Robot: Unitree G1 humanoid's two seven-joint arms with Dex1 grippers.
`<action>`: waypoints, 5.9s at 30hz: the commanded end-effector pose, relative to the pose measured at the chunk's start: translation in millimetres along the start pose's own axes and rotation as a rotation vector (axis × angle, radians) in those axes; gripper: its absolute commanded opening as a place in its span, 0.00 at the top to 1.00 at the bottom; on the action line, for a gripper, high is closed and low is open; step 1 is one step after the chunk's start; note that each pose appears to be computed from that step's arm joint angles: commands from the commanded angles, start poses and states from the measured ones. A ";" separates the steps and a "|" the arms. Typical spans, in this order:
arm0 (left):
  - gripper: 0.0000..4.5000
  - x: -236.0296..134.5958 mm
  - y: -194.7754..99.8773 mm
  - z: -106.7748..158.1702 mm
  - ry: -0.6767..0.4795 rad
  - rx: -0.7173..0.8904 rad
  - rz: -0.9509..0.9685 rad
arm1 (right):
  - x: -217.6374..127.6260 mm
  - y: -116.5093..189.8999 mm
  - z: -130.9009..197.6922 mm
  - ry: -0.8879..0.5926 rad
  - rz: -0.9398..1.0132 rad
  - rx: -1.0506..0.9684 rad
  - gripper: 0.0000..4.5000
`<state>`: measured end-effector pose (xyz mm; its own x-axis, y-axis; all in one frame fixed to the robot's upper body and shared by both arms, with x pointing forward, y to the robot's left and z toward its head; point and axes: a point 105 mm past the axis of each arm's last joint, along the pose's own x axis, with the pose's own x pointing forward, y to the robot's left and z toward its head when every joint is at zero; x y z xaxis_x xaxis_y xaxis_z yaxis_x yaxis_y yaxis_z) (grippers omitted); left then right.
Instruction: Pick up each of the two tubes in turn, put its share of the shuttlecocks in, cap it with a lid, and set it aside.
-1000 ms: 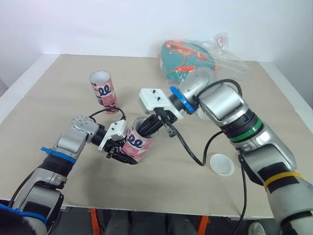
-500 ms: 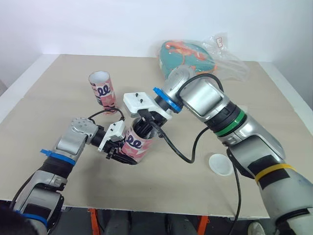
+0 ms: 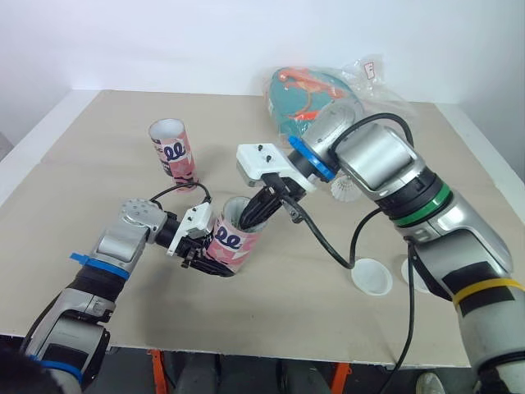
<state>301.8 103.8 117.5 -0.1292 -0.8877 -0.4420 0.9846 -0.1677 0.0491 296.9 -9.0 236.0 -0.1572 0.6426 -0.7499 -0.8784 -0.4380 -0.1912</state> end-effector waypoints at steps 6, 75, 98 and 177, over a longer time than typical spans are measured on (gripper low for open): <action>0.41 9.8 -0.9 -6.8 0.018 -0.017 -0.005 | 23.6 10.1 -5.5 0.044 0.073 -0.046 0.99; 0.41 82.3 -0.2 41.2 -0.445 0.080 0.123 | -73.8 123.8 -220.5 0.298 -0.407 0.635 0.06; 0.41 85.0 -4.9 28.0 -0.380 0.026 0.063 | -79.3 106.5 -177.7 0.219 -0.412 0.524 0.99; 0.41 82.8 -10.4 -3.2 -0.265 -0.031 0.031 | -51.4 38.5 -1.8 0.204 -0.229 -0.356 0.99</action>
<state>282.3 22.6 96.2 -0.1343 -0.9822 -0.1316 0.9840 -0.1479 0.0997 274.3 -55.4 268.8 0.1477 0.6469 -0.7481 -0.6660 -0.4941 -0.5588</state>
